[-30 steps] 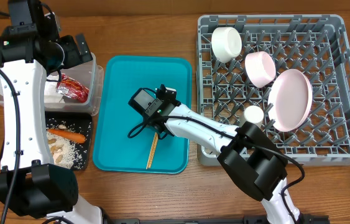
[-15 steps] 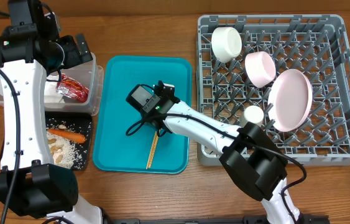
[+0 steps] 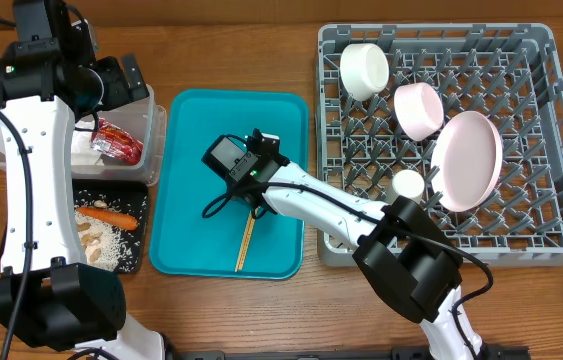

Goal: Sort waste into correct bins and load items into the dishwasher
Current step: 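Lower the right gripper and pinch one wooden chopstick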

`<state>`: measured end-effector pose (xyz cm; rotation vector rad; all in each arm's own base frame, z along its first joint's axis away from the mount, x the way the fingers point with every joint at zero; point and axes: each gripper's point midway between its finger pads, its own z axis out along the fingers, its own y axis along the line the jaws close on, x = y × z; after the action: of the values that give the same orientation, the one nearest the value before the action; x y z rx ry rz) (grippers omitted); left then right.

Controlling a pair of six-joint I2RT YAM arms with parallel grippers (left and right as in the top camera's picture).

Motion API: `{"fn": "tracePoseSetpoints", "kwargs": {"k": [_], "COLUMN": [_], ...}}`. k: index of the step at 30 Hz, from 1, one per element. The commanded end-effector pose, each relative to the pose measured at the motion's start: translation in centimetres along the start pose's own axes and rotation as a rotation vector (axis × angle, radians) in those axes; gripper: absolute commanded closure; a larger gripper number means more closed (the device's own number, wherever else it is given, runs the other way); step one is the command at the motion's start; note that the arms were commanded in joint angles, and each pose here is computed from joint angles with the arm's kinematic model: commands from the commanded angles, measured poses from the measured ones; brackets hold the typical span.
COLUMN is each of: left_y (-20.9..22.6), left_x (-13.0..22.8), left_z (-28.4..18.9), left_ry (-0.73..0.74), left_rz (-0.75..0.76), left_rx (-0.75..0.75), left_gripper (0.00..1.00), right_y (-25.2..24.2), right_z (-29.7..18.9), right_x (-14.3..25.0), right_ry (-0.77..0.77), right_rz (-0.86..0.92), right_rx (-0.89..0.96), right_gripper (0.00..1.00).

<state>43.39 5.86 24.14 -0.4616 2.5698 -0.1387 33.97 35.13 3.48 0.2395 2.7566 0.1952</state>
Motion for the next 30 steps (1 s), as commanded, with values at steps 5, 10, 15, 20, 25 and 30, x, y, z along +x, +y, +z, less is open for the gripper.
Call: {"fn": "tracePoseSetpoints", "kwargs": {"k": [5, 10, 15, 20, 25, 30], "left_y": [-0.3, -0.3, -0.3, -0.3, -0.3, -0.3], "left_x": [-0.8, -0.8, -0.8, -0.8, -0.8, -0.8], "left_z": [-1.4, -1.4, -1.4, -1.4, -1.4, -1.4], "left_ry": [-0.044, -0.044, -0.044, -0.044, -0.044, -0.043], "left_rz": [-0.001, -0.001, -0.001, -0.001, -0.001, -0.001], "left_rx": [0.004, 0.004, 0.004, 0.004, 0.004, 0.004], "left_gripper": [0.00, 0.00, 0.00, 0.00, 0.00, 0.00], "right_y": [0.5, 0.4, 0.3, -0.2, -0.5, -0.4], "right_z": [0.4, 0.4, 0.6, 1.7, 3.1, 3.1], "right_x": [0.5, 0.5, 0.8, 1.4, 2.3, 2.2], "right_ry": [0.019, 0.020, 0.024, 0.039, 0.070, 0.067], "right_rz": [-0.001, -0.001, 0.002, 0.016, 0.011, 0.012], "right_rx": [-0.017, -0.015, -0.009, 0.016, 0.031, 0.026], "right_gripper": [0.66, 0.66, 0.66, 0.66, 0.63, 0.63]}}
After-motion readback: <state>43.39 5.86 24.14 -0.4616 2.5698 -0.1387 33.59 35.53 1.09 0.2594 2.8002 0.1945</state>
